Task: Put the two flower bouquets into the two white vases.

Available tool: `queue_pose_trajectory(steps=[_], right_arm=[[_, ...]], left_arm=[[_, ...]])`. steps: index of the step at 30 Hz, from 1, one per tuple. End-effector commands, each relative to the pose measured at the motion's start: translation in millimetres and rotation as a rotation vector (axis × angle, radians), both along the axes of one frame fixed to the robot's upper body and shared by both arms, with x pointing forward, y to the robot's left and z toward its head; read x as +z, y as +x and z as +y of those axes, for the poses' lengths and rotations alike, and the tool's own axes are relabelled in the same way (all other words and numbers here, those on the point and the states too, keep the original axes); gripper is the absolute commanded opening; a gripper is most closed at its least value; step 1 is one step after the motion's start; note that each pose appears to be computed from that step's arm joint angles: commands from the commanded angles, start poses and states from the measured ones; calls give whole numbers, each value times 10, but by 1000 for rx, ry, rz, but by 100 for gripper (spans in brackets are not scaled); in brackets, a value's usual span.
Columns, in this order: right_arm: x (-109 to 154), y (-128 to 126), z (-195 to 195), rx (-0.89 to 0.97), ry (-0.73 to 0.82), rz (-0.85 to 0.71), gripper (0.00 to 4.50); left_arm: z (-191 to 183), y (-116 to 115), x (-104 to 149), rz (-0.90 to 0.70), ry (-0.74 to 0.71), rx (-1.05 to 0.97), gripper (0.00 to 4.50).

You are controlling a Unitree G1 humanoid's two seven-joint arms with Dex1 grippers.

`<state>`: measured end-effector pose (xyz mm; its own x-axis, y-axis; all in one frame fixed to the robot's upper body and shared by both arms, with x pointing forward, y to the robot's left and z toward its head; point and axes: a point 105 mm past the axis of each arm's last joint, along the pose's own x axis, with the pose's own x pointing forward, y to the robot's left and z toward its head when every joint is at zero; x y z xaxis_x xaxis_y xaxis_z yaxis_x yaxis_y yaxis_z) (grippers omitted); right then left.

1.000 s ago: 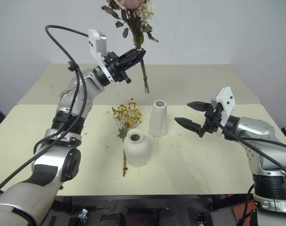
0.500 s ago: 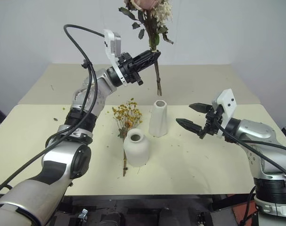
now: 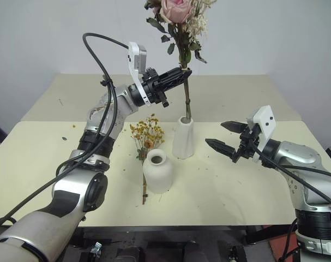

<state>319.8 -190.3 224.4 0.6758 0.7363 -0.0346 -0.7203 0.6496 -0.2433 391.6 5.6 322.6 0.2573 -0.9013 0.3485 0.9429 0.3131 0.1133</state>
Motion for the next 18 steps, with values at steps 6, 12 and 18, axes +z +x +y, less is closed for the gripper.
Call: queue_pose_trajectory(steps=[6, 12, 18], right_arm=[[170, -28, 17, 8, 14, -70, 450], [174, -44, 16, 13, 15, -72, 450], [201, -55, -31, 8, 10, -78, 450]], left_arm=[[33, -57, 150, -58, 1, -4, 10], [63, -96, 156, -69, 20, -29, 10], [87, -117, 158, -71, 31, -42, 10]])
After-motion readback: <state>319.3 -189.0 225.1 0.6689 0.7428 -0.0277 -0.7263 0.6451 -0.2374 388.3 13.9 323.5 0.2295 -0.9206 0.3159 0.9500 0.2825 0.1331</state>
